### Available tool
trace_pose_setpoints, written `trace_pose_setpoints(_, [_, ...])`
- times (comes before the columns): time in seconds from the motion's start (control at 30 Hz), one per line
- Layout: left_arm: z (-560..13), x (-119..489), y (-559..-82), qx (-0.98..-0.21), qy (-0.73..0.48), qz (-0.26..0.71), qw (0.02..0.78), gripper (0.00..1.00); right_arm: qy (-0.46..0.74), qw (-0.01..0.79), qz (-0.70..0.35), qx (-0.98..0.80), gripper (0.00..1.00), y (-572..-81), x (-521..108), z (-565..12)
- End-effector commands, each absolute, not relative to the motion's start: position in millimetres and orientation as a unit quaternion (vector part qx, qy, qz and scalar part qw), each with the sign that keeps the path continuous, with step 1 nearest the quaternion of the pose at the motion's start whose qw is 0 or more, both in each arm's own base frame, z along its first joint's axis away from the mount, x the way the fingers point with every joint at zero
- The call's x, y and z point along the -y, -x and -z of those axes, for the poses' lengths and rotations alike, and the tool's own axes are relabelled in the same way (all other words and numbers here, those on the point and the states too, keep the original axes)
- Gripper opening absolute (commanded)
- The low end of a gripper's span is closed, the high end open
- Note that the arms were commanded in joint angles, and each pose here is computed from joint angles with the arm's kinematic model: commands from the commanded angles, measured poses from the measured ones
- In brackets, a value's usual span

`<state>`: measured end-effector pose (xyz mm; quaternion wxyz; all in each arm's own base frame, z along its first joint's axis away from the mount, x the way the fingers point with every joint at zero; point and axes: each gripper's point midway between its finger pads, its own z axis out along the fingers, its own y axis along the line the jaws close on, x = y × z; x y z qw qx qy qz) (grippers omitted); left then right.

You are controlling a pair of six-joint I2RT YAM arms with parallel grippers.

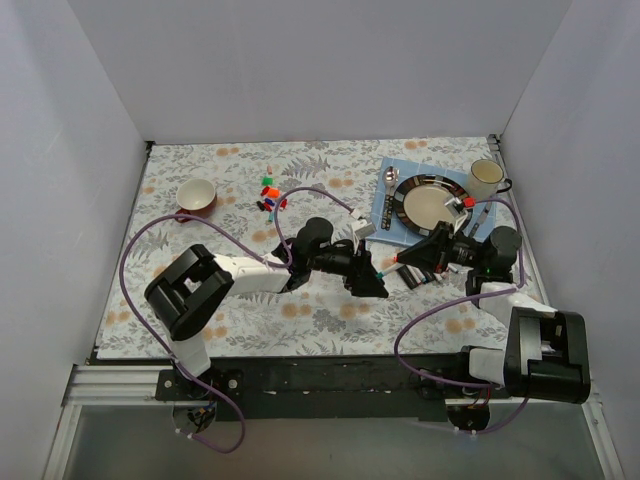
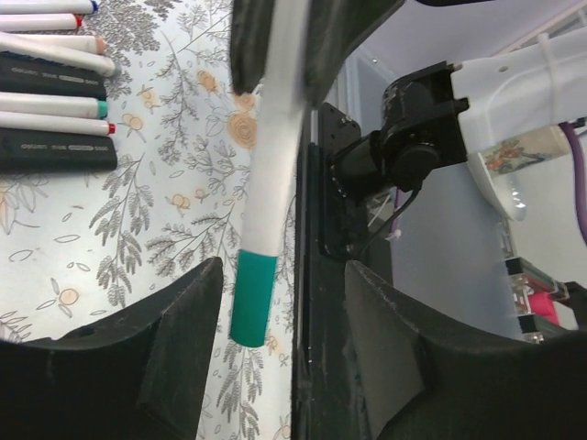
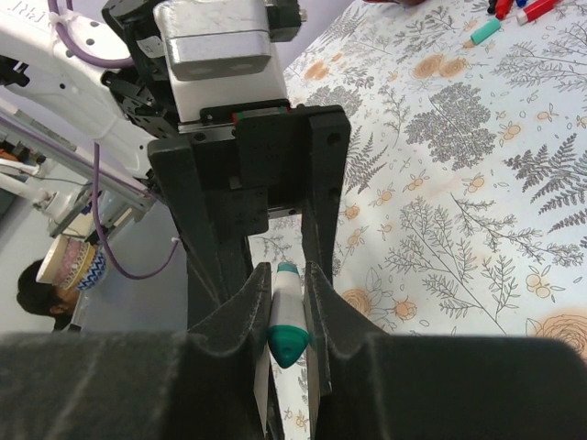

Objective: Open the pen caps

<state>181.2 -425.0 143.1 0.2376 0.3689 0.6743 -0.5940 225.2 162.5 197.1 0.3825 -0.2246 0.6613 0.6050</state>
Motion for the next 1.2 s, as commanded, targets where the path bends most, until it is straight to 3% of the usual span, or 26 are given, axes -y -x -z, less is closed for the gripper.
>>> trace_pose_setpoints(0.0, [-160.4, 432.4, -177.3, -0.649, -0.379, 0.619, 0.23, 0.51, 0.245, 0.392, -0.597, -0.655, 0.01, -232.3, -162.6, -200.5])
trace_pose_setpoints(0.37, [-157.7, 435.0, -175.8, -0.646, -0.382, 0.625, 0.216, 0.38, 0.234, 0.383, -0.597, -0.665, 0.01, -237.0, -162.2, -191.1])
trace_pose_setpoints(0.77, [-156.7, 437.9, -179.5, -0.65, -0.387, 0.618, 0.216, 0.37, 0.239, 0.367, -0.601, -0.668, 0.01, -236.2, -167.9, -184.9])
trace_pose_setpoints(0.8, [-157.4, 438.2, -179.0, -0.648, -0.388, 0.619, 0.215, 0.34, 0.239, 0.367, -0.601, -0.668, 0.01, -236.2, -167.9, -184.8])
trace_pose_setpoints(0.93, [-154.2, 439.3, -178.6, -0.65, -0.389, 0.62, 0.206, 0.0, 0.238, 0.363, -0.603, -0.67, 0.01, -236.2, -168.6, -183.1])
trace_pose_setpoints(1.17, [-151.5, 424.6, -171.0, -0.653, -0.39, 0.609, 0.225, 0.0, 0.238, 0.383, -0.59, -0.67, 0.01, -243.6, -160.2, -189.4])
